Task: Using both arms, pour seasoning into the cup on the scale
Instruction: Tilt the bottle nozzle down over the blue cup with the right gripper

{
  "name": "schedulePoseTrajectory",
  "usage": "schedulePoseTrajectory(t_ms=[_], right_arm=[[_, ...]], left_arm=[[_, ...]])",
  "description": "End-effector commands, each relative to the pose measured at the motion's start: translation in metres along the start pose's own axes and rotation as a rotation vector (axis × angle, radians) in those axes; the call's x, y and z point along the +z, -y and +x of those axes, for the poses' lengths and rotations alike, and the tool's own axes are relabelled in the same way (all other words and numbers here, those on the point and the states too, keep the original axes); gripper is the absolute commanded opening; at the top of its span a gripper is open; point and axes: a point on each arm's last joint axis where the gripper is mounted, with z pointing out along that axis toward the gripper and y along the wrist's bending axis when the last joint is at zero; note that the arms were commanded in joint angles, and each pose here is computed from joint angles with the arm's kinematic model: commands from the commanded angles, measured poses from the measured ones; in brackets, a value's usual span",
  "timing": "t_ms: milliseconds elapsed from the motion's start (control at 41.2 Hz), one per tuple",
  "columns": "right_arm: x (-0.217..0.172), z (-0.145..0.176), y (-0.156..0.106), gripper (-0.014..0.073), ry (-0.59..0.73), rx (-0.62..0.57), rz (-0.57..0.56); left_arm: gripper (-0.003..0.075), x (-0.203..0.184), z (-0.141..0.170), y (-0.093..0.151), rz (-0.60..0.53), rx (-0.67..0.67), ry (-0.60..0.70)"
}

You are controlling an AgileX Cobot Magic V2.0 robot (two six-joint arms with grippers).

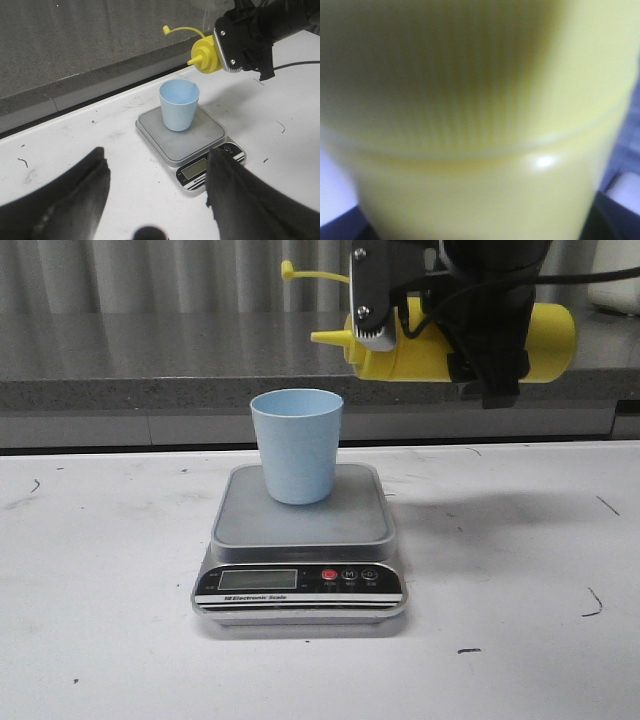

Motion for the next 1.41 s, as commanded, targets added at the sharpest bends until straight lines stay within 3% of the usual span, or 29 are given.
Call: schedulePoseTrajectory(t_ms=[0, 364, 874, 996, 1190, 1384], right_arm=[[-0.019, 0.002, 0.029, 0.0300, -0.009, -0.128, 0.178], [-0.019, -0.002, 0.040, 0.0300, -0.016, -0.311, 0.311], [-0.019, -0.002, 0.040, 0.0300, -0.009, -0.291, 0.313], [-0.019, -0.002, 0.039, 0.0300, 0.012, -0.166, 0.301], [-0.017, -0.001, 0.034, 0.0300, 0.046, 0.197, 0.234], [-0.019, 0.012, 0.030, 0.0300, -0.033, 0.466, 0.175]], left_arm=[[0.0419, -0.003, -0.014, 0.000, -0.001, -0.009, 0.102], [0.0419, -0.003, -0.014, 0.000, -0.001, -0.009, 0.102], [0.0419, -0.003, -0.014, 0.000, -0.001, -0.009, 0.102], [0.0419, -0.003, -0.014, 0.000, -0.001, -0.009, 0.102], [0.0419, -0.003, -0.014, 0.000, -0.001, -0.009, 0.102], [0.0419, -0.003, -0.014, 0.000, -0.001, -0.009, 0.102]])
